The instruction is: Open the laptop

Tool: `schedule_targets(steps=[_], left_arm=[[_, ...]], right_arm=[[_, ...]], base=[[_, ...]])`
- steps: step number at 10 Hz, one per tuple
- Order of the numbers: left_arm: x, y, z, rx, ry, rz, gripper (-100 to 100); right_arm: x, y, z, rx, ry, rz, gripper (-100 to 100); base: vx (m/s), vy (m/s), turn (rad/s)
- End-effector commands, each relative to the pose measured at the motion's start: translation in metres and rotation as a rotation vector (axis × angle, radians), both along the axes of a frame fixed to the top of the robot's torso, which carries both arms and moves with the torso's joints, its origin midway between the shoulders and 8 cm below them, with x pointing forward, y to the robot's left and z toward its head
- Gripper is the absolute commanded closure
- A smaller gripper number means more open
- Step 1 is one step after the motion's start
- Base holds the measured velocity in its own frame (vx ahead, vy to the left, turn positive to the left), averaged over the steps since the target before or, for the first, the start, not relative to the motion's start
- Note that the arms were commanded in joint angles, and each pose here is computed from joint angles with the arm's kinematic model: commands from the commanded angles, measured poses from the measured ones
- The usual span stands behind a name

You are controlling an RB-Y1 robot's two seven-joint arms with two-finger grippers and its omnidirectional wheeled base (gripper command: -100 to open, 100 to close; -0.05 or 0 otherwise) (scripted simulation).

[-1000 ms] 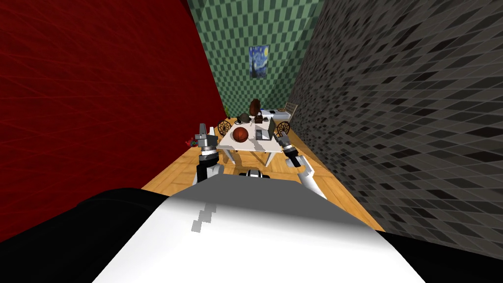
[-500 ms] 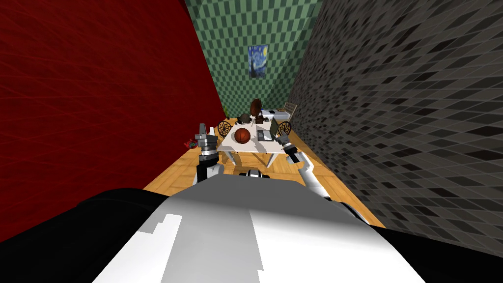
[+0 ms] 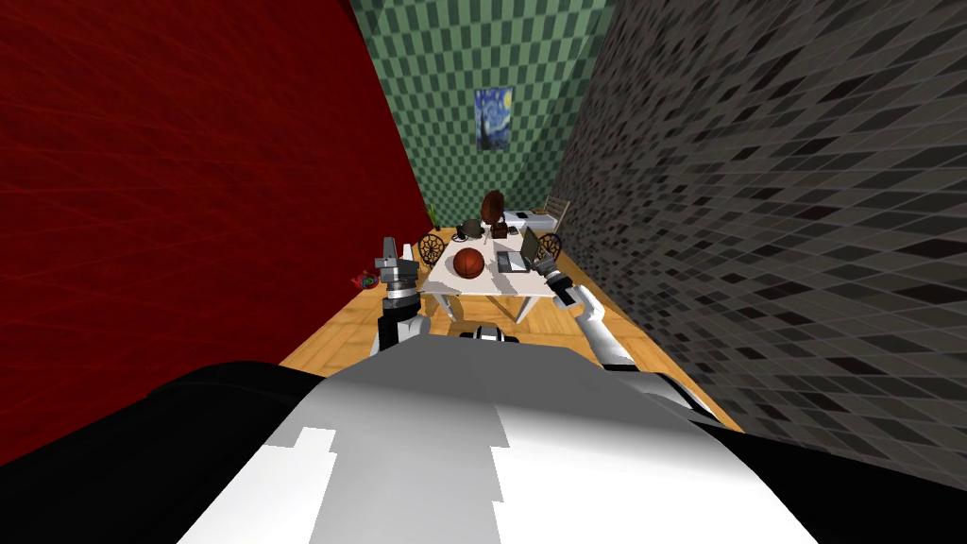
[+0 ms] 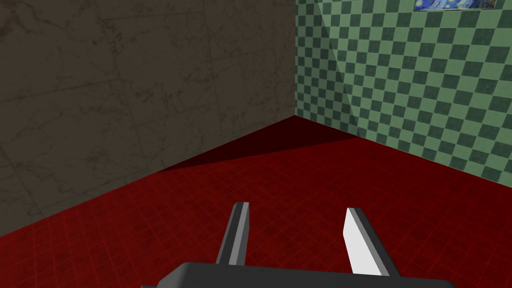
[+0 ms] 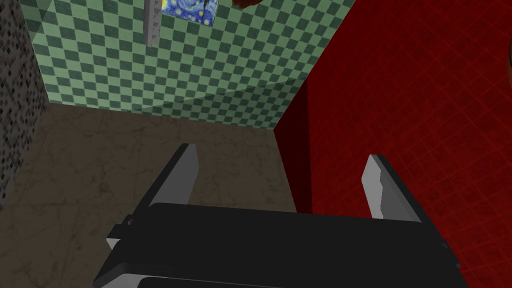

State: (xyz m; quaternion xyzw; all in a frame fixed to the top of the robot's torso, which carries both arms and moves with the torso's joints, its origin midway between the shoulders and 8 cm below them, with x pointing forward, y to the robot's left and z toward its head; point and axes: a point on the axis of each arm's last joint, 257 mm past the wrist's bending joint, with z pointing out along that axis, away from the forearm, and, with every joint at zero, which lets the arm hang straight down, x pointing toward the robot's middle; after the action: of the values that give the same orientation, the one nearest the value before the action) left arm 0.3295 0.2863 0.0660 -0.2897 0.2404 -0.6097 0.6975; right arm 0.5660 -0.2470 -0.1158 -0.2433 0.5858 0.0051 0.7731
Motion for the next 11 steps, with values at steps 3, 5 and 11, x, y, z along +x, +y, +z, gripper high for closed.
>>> schedule_targets(steps=[3,5,11], left_arm=[[0.000,0.000,0.000,0.000,0.000,0.000,0],[0.000,0.000,0.000,0.000,0.000,0.000,0],[0.000,0.000,0.000,0.000,0.000,0.000,0]], right_arm=[[0.028,-0.033,-0.018,-0.221,0.006,-0.088,-100],[0.038,-0.047,-0.022,-0.299,0.009,-0.119,-100],[0.074,-0.115,-0.022,-0.641,0.008,-0.256,-100]], base=[[0.040,0.089,-0.035],[0.054,0.106,-0.041],[0.032,0.096,-0.043]])
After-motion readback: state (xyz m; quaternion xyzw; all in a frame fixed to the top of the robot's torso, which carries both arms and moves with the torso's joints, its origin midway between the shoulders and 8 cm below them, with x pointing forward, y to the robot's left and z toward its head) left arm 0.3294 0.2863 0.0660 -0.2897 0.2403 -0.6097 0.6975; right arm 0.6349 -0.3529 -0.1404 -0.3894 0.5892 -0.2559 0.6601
